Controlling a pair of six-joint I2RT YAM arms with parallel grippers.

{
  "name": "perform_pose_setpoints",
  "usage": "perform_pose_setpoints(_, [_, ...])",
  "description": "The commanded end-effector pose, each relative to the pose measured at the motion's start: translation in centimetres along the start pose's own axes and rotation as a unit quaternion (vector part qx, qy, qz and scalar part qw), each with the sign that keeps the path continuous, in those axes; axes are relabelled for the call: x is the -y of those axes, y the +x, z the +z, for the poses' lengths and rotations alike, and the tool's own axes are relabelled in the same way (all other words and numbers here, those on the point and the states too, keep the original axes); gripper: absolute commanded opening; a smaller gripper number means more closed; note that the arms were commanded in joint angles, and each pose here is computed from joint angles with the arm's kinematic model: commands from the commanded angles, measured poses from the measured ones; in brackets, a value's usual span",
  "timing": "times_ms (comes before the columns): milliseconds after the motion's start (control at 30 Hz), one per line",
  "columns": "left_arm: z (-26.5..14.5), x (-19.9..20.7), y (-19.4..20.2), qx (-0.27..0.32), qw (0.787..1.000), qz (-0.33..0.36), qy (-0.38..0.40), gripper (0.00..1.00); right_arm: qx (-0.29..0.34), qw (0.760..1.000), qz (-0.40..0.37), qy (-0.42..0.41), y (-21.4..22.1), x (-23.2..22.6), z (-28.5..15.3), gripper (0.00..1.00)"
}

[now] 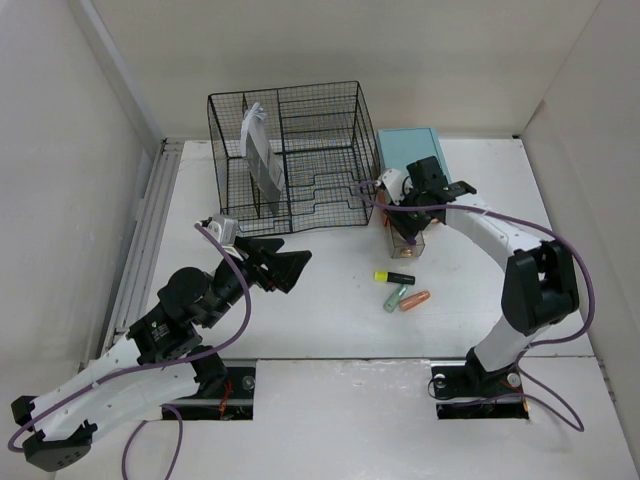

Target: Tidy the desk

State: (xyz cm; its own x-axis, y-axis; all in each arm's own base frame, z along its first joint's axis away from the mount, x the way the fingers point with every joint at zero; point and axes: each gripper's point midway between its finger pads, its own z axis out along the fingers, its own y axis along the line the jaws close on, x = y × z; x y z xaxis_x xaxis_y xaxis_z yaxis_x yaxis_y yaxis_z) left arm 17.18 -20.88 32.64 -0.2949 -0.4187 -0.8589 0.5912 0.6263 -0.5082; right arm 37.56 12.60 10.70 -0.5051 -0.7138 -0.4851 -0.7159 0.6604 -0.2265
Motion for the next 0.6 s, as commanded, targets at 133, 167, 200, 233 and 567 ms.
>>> perform_pose_setpoints(133, [-0.2,0.8,-1.1,0.021,1.000,-0.009,0.016,0.82,0.085,0.996,-0.031,-0.026,-3.1,-0.6,-4.8,0.56])
perform_pose_setpoints(167, [-0.2,0.8,-1.1,0.021,1.000,-0.009,0.016,0.82,0.115,0.990,-0.049,-0.060,-3.9,-2.0,-6.1,0.56])
perform_pose_setpoints(200, [-0.2,0.7,-0.9,0.017,1.000,-0.007,0.014,0.82,0.108,0.988,-0.066,-0.091,-2.9,-3.4,-6.5,0.54])
perform_pose_setpoints(233, [-0.2,0.5,-1.0,0.020,1.000,-0.008,0.010,0.82,0.113,0.983,-0.102,-0.106,-2.6,-4.0,-6.8,0.53])
perform_pose_setpoints(567, [-0.3,0.6,-1.2,0.023,1.000,-0.009,0.012,0.82,0.054,0.958,-0.209,-0.190,2.7,-13.4,-3.3,0.45])
